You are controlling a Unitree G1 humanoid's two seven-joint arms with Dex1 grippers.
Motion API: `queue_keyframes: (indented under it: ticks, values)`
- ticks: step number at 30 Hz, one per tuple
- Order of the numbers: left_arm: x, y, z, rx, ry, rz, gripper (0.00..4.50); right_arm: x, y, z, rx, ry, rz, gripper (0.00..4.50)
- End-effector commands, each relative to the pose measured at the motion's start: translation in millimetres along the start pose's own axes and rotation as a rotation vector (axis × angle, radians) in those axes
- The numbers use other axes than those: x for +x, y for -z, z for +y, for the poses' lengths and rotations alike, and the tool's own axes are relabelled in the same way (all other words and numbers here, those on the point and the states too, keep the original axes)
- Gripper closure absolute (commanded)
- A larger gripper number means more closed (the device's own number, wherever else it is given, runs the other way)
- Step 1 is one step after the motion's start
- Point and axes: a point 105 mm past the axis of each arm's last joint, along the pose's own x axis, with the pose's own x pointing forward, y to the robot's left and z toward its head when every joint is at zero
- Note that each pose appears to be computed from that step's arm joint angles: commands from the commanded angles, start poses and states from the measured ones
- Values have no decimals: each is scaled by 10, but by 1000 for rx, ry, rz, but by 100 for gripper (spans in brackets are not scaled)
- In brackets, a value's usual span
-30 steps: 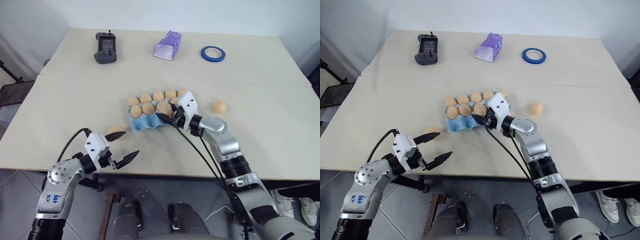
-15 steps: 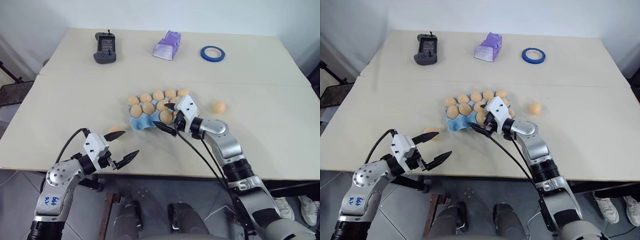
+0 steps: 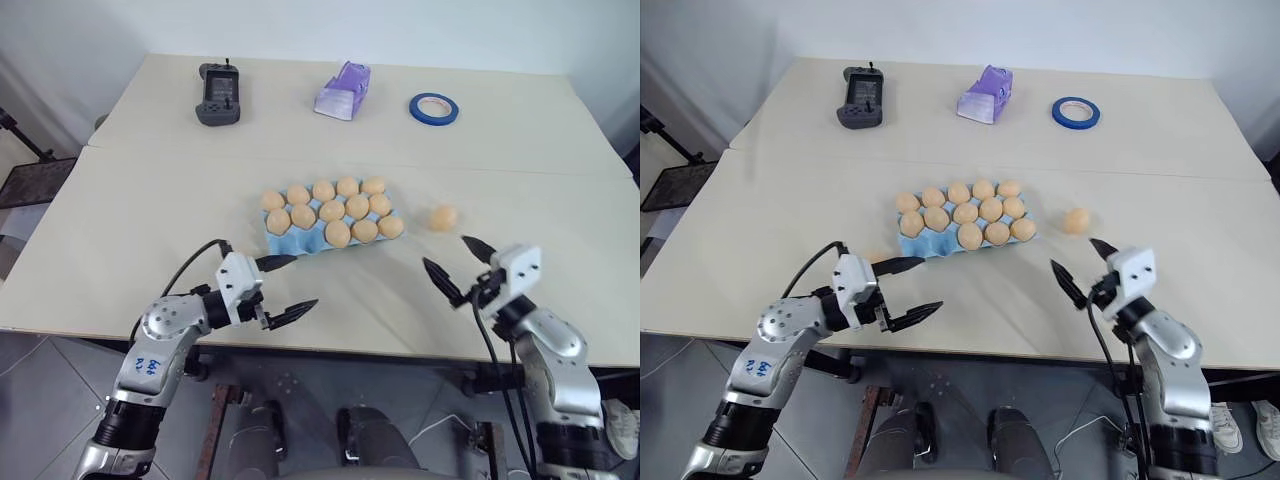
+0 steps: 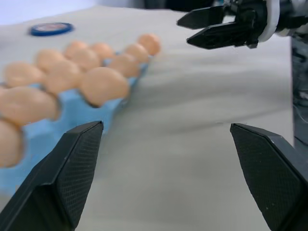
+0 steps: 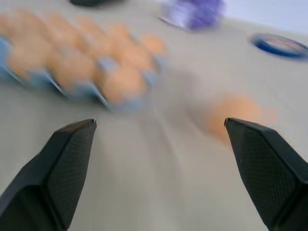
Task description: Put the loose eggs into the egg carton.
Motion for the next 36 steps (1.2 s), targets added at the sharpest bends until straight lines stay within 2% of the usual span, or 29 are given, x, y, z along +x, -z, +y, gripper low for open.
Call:
queue_keyframes:
  ticks: [1,5,9,15,20,27,30,32,36]
  values:
    - [156,-99,-4,57,41,-49,0,-79,-6,-122,-40,104,-41,2]
    - [246,-149,48,89,48,-67,0,-29,84,-96,-28,120,-38,2]
    - [202,-188,110,90,26,-84,0,205,16,-55,-16,95,-60,2]
    - [94,-157,96,86,-8,-65,0,671,-82,-199,77,140,-61,2]
    - [-3,-148,67,78,-57,-52,0,1065,-55,-292,87,175,11,2]
    - [-89,-168,48,81,-97,-40,0,1308,73,-366,97,220,91,2]
    - [-125,-187,77,88,-119,-37,0,1343,60,-360,96,215,81,92]
    - [-163,-194,96,89,-139,-35,0,1367,-42,-323,106,186,25,156]
    - [-273,-184,140,78,-198,-29,0,1395,-322,-157,88,76,-109,156]
